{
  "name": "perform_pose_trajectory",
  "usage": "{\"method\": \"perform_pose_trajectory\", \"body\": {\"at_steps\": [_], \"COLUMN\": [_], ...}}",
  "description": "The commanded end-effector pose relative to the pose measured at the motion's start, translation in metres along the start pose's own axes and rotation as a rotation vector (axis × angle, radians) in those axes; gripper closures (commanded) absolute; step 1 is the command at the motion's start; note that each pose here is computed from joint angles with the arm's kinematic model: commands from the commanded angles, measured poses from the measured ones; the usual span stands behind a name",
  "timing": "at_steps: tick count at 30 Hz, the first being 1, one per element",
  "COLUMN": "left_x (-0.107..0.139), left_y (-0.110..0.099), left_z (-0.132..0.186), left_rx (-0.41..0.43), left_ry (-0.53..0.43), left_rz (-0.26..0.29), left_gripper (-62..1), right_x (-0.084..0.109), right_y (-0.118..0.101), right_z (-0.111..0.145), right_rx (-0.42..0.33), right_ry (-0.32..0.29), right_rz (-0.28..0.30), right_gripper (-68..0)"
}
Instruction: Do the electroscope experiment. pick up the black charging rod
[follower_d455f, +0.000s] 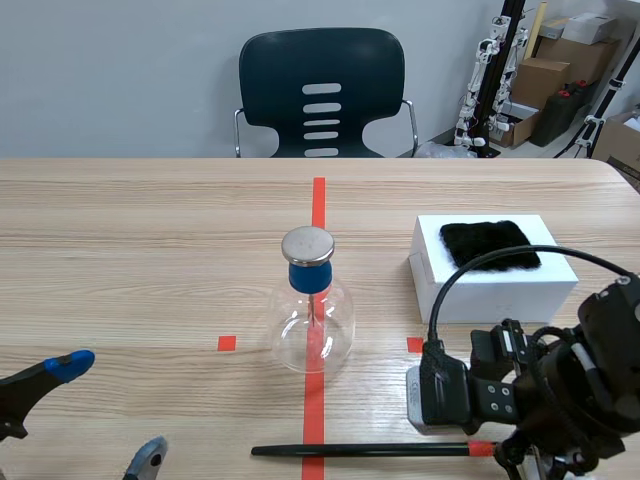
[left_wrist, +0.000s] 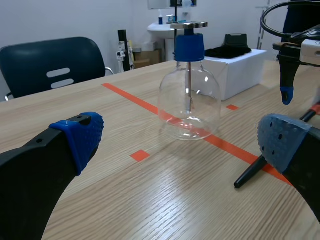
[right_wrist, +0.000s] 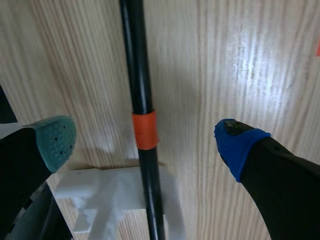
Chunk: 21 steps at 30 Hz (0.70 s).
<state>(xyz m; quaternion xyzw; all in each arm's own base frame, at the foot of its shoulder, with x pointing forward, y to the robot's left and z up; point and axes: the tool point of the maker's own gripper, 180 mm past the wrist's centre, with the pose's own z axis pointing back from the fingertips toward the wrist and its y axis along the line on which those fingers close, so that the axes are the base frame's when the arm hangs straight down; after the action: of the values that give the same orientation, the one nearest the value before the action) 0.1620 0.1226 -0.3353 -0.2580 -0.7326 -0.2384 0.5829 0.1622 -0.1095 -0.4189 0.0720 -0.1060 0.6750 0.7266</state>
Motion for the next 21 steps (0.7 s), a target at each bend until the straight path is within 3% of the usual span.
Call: {"method": "perform_pose_trajectory", "body": {"at_steps": [1, 5, 9, 21], "left_x": [0.0080, 0.0079, 0.0079, 0.0066], "left_y": [0.0042, 0.0037, 0.0035, 0.0020], "left_z": [-0.0032, -0.0031, -0.0031, -0.0035], "left_rx": [-0.006, -0.009, -0.009, -0.014], "left_ry": [-0.033, -0.032, -0.032, -0.027], "left_rz": [-0.021, -0.014, -0.014, -0.014], "left_gripper": [-62.3, -62.3, -62.3, -62.3], "right_x": [0.0020, 0.0013, 0.0009, 0.0008], "right_y": [-0.0025, -0.0019, -0.0023, -0.0023], "right_z": [0.0027, 0.0025, 0.0025, 0.0025], "right_rx": [-0.005, -0.004, -0.006, -0.006], "right_ry": [-0.004, 0.000, 0.002, 0.003], "right_rz": [0.017, 0.017, 0.019, 0.019], "right_gripper": [-49.6, -40.8, -37.4, -36.6]}}
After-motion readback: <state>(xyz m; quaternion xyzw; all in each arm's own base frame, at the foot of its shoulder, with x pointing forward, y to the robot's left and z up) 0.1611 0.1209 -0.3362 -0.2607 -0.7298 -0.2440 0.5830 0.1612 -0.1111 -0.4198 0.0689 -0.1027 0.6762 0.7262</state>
